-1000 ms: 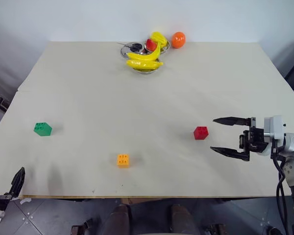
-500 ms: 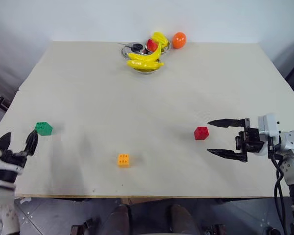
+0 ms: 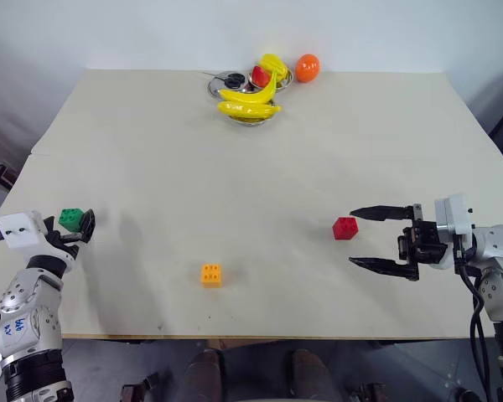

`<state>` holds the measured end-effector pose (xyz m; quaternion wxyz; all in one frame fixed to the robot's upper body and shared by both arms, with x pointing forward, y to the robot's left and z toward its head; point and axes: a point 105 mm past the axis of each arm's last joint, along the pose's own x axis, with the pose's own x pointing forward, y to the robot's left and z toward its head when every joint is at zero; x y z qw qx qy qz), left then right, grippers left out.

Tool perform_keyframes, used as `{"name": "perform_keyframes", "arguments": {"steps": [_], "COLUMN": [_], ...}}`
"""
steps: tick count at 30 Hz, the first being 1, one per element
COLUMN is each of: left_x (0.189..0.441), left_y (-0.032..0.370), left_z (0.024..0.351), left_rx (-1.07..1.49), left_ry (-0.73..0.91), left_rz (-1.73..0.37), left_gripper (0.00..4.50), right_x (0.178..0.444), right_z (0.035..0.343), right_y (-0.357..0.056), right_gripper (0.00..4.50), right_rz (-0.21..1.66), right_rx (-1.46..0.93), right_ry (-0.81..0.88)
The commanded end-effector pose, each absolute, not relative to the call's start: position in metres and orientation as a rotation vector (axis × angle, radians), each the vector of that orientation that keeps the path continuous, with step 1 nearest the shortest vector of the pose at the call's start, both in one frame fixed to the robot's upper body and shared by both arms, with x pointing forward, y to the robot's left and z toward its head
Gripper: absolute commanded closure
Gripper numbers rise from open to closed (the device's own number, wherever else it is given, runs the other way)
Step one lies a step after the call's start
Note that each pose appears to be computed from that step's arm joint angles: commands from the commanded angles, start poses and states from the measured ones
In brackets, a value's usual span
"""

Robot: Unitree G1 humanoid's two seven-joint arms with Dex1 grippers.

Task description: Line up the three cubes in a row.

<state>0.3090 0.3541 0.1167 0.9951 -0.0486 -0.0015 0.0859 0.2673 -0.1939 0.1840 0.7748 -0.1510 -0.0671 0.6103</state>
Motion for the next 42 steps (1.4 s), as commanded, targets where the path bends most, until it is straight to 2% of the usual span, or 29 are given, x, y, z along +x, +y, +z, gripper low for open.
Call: {"name": "perform_keyframes", "arguments": {"steps": [1,2,9,10,14,17,21,25,30,42], "left_x": [0.314,0.315,0.323,0.325,0.333,0.335,0.333,0.332,0.342,0.356], "left_y": [0.355,0.356,0.346,0.342,0.313,0.275,0.163,0.102,0.072,0.008], "left_z": [0.128,0.13,0.135,0.138,0.168,0.19,0.2,0.191,0.182,0.165], "left_rx": [-0.06,-0.056,0.009,0.005,-0.05,-0.007,0.177,0.271,0.308,0.387], "left_ry": [-0.026,-0.03,0.007,-0.001,-0.125,-0.187,-0.158,-0.116,-0.085,-0.031], "left_rz": [0.16,0.157,0.06,0.033,-0.159,-0.398,-1.057,-1.405,-1.518,-1.612], "left_gripper": [0.42,0.62,2.84,2.98,2.98,2.98,2.98,2.98,2.98,2.98], "right_x": [0.265,0.265,0.263,0.264,0.263,0.261,0.253,0.242,0.233,0.21], "right_z": [0.196,0.196,0.194,0.195,0.196,0.196,0.199,0.2,0.201,0.195], "right_y": [-0.197,-0.197,-0.208,-0.211,-0.222,-0.228,-0.244,-0.253,-0.258,-0.262], "right_gripper": [0.0,0.0,0.0,0.0,0.0,0.0,0.0,0.0,0.0,0.0], "right_rz": [1.296,1.293,1.255,1.242,1.202,1.176,1.099,1.059,1.019,0.943], "right_rx": [-0.343,-0.344,-0.352,-0.355,-0.372,-0.383,-0.406,-0.418,-0.42,-0.408], "right_ry": [-0.207,-0.206,-0.194,-0.192,-0.18,-0.17,-0.146,-0.128,-0.115,-0.091]}}
